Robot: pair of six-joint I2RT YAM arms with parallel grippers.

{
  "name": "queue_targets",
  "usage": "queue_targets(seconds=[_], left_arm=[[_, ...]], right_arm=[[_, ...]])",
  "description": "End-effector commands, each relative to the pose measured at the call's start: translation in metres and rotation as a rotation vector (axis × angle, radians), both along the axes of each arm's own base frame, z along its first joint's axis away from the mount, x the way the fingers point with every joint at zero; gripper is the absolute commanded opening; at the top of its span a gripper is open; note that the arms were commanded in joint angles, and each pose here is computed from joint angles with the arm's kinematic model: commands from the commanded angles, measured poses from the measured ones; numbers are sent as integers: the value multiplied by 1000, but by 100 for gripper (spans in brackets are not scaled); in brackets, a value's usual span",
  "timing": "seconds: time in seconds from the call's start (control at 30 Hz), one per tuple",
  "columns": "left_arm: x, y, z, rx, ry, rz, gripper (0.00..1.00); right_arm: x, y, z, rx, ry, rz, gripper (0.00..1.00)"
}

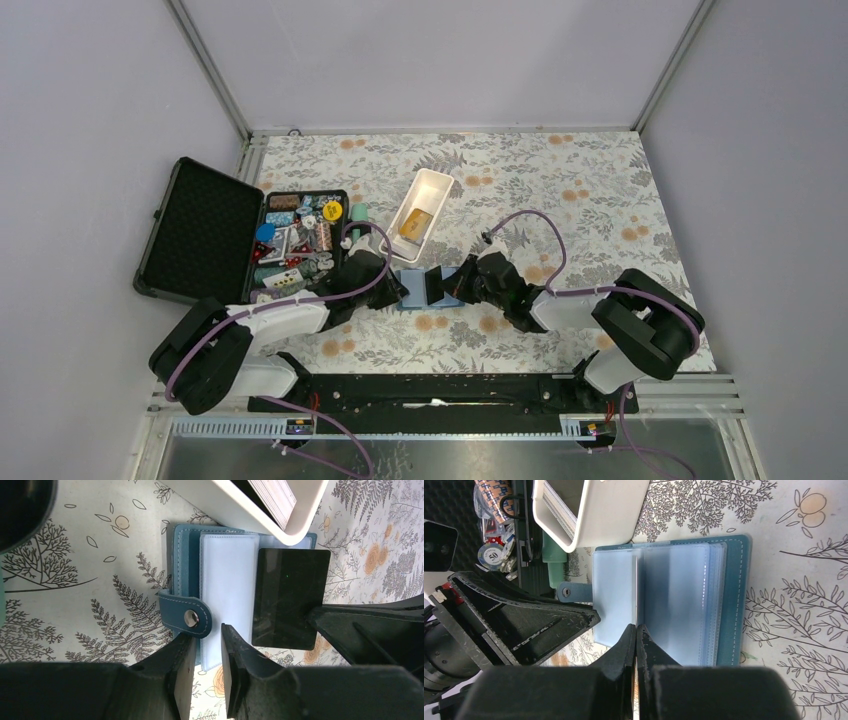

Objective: Put the credit cards into the card holder
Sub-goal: Insert the credit card into the card holder.

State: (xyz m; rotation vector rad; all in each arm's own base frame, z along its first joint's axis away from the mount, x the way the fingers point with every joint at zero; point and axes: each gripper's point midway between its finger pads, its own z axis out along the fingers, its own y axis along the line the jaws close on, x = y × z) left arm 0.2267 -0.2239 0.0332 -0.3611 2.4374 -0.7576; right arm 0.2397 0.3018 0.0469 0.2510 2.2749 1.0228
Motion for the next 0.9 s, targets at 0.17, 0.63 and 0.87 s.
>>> queue_targets(seconds=[0.17,0.63,0.87], left_arm=[[6,-1,0,7,-22,8,21],[5,0,-1,20,-18,6,17],[5,0,-2,22,-16,4,14]], right_arm=[[1,8,10,41,-30,1,0],[-1,8,-7,-2,-2,8,0],[-2,4,-17,-42,-1,-5,0]])
